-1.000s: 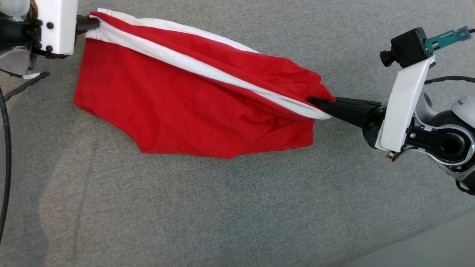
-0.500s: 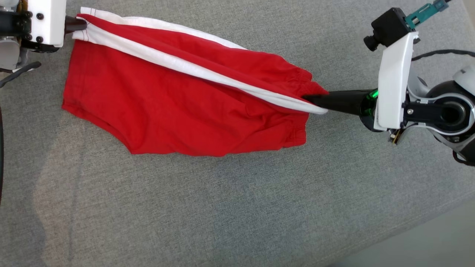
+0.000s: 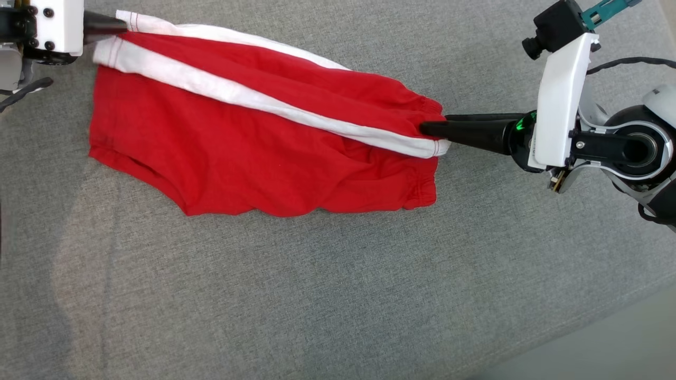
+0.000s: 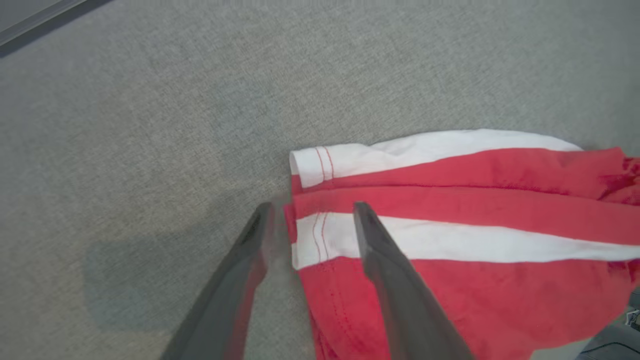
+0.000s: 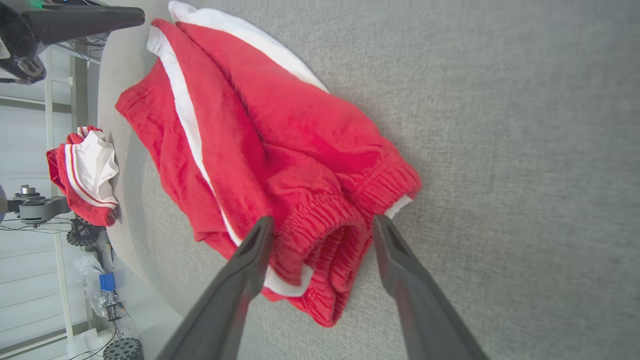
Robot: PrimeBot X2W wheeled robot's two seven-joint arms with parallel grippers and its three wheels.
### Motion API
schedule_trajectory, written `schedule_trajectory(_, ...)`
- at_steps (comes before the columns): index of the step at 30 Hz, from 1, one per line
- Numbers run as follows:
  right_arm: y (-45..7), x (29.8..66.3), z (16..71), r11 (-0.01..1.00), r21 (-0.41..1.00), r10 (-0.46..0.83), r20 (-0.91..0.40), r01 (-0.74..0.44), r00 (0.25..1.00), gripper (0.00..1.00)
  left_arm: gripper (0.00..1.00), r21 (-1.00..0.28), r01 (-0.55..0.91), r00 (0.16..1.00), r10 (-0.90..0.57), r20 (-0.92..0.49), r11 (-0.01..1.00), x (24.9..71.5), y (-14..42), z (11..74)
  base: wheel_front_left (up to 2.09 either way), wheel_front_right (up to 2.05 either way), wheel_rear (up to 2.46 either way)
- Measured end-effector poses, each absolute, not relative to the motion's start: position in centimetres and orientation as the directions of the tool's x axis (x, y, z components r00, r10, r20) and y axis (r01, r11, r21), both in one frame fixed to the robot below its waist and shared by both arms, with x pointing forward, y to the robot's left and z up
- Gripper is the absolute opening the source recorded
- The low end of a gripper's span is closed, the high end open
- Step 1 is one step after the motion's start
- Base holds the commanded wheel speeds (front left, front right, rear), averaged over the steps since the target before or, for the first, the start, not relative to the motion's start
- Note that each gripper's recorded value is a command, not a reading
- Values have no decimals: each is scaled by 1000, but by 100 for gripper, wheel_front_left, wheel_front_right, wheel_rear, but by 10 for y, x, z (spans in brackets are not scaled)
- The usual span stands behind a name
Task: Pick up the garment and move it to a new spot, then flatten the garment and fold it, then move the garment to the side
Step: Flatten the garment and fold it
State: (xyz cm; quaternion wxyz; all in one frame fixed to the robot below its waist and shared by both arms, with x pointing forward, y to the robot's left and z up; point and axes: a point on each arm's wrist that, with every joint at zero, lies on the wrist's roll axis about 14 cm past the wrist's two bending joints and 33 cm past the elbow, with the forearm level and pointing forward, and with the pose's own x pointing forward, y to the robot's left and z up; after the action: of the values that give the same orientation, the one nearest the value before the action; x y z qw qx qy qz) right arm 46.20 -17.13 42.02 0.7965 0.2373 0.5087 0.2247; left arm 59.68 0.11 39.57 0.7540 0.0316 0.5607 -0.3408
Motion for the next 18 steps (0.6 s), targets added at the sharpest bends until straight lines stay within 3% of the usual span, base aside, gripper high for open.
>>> schedule_trajectory(18, -195, 460, 478, 768, 628, 557, -560, -125, 614, 100, 100, -322, 591, 270, -557, -785, 740, 587, 1, 443, 0, 0, 0)
